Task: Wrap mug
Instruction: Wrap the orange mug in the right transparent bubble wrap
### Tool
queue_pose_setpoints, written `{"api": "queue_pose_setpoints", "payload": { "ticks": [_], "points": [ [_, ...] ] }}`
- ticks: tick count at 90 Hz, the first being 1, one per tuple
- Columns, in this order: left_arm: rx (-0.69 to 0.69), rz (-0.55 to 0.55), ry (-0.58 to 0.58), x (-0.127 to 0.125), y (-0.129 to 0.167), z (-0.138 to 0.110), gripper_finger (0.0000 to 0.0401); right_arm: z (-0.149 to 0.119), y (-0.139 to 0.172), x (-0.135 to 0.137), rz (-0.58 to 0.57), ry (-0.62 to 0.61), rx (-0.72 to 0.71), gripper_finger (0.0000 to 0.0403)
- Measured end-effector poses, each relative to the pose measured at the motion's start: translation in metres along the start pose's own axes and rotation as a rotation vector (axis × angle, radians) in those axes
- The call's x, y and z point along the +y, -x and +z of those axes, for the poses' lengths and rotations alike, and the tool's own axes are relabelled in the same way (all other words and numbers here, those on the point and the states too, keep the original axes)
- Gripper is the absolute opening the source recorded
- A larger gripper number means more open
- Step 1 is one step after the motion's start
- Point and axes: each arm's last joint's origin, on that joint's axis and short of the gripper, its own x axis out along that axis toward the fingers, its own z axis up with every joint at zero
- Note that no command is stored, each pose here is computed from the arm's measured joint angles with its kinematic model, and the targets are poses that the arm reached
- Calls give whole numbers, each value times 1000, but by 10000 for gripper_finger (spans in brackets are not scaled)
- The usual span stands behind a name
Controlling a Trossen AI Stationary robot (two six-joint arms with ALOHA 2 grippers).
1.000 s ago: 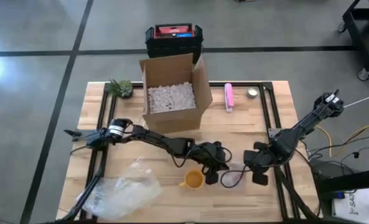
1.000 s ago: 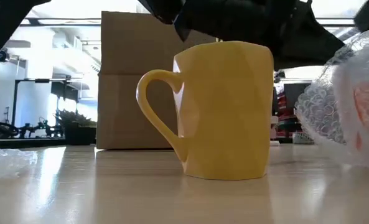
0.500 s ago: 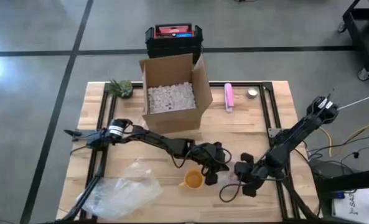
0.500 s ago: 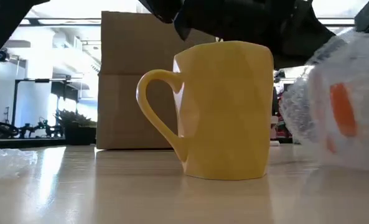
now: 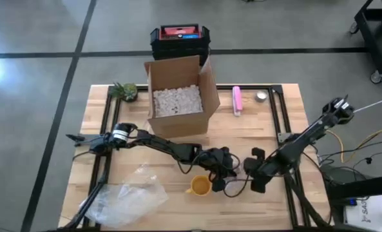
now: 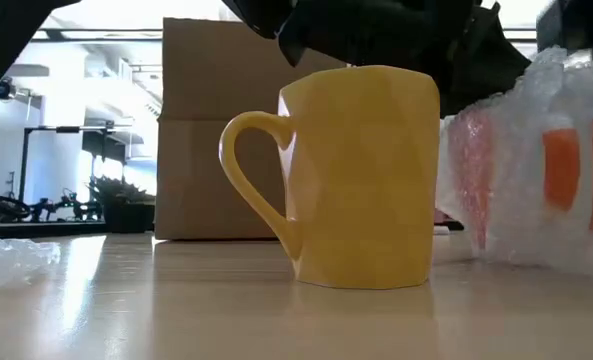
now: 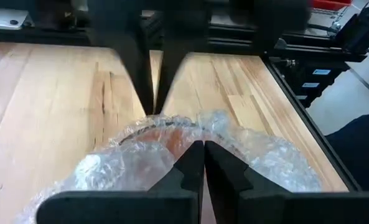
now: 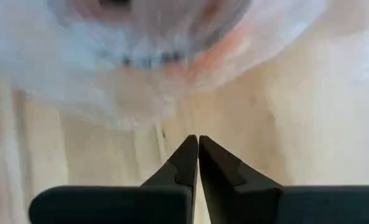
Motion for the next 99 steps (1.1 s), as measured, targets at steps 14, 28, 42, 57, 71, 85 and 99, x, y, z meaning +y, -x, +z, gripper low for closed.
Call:
{"api": "queue_pose_setpoints", "payload": {
  "ticks": [14,28,42,57,71,85,99],
  "points": [
    [2,21,-39,-2,9,8,0,14,22,0,-16,27,-227,0],
    [30,76,-60,-8,38,33,0,22,20,3,-31,58,-312,0],
    [69,227,-65,-8,59,40,0,29,1,15,-29,112,-332,0],
    [141,353,-38,1,59,28,0,25,-35,16,-150,109,-236,0],
    [210,370,2,5,48,10,0,24,-52,23,-172,110,-228,0],
    [195,368,13,8,37,2,0,28,-55,28,-138,133,-260,0],
    [77,351,13,11,30,10,0,29,-54,29,-121,170,-285,0]
  ]
}}
